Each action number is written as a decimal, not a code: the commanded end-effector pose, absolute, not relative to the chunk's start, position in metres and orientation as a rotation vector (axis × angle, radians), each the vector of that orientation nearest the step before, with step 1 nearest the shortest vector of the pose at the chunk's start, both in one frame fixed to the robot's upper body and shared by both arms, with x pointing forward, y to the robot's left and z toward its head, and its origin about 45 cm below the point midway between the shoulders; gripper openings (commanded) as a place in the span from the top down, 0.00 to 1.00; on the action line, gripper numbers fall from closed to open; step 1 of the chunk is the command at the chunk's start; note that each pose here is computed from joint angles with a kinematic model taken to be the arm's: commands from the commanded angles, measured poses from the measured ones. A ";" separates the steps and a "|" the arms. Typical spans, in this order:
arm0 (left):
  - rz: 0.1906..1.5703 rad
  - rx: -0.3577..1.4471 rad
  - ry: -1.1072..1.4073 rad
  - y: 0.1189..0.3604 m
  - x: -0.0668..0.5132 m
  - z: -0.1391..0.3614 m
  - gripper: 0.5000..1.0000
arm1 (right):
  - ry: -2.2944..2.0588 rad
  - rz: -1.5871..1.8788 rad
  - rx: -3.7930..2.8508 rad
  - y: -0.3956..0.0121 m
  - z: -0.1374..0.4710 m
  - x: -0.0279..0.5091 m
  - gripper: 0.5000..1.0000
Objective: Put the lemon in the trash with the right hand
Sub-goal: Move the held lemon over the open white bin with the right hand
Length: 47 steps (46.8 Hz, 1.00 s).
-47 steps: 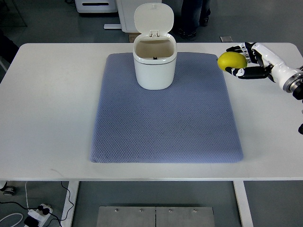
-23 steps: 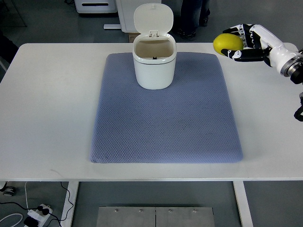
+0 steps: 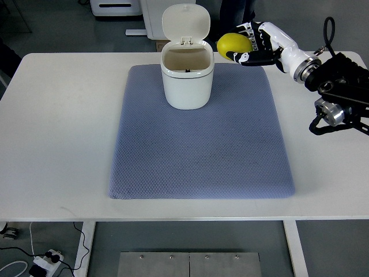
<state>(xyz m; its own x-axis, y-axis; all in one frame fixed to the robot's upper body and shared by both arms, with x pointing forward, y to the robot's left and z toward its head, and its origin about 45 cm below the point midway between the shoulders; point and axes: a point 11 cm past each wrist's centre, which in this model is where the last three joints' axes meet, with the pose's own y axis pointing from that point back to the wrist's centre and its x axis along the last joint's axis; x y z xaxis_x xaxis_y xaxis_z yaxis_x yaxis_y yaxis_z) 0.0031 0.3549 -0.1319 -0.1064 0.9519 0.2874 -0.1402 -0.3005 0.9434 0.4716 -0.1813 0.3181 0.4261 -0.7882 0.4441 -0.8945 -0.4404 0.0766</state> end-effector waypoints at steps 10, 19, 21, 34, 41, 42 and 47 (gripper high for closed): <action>1.559 1.263 0.995 0.355 0.003 -0.132 0.00 | -1.423 0.516 2.387 -0.142 0.315 0.484 0.85; 1.560 1.262 0.996 0.355 0.003 -0.132 0.00 | -1.411 0.532 2.384 -0.120 0.317 0.493 0.85; 1.560 1.262 0.996 0.355 0.003 -0.132 0.00 | -1.413 0.529 2.377 -0.118 0.316 0.496 0.85; 1.559 1.263 0.995 0.355 0.003 -0.132 0.00 | -1.409 0.497 2.385 -0.101 0.313 0.503 0.83; 1.559 1.263 0.995 0.355 0.003 -0.132 0.00 | -1.398 0.496 2.392 -0.095 0.311 0.502 0.77; 1.559 1.263 0.995 0.355 0.003 -0.132 0.00 | -1.398 0.496 2.392 -0.095 0.311 0.502 0.75; 1.559 1.263 0.995 0.355 0.003 -0.132 0.00 | -1.398 0.493 2.390 -0.095 0.310 0.502 0.65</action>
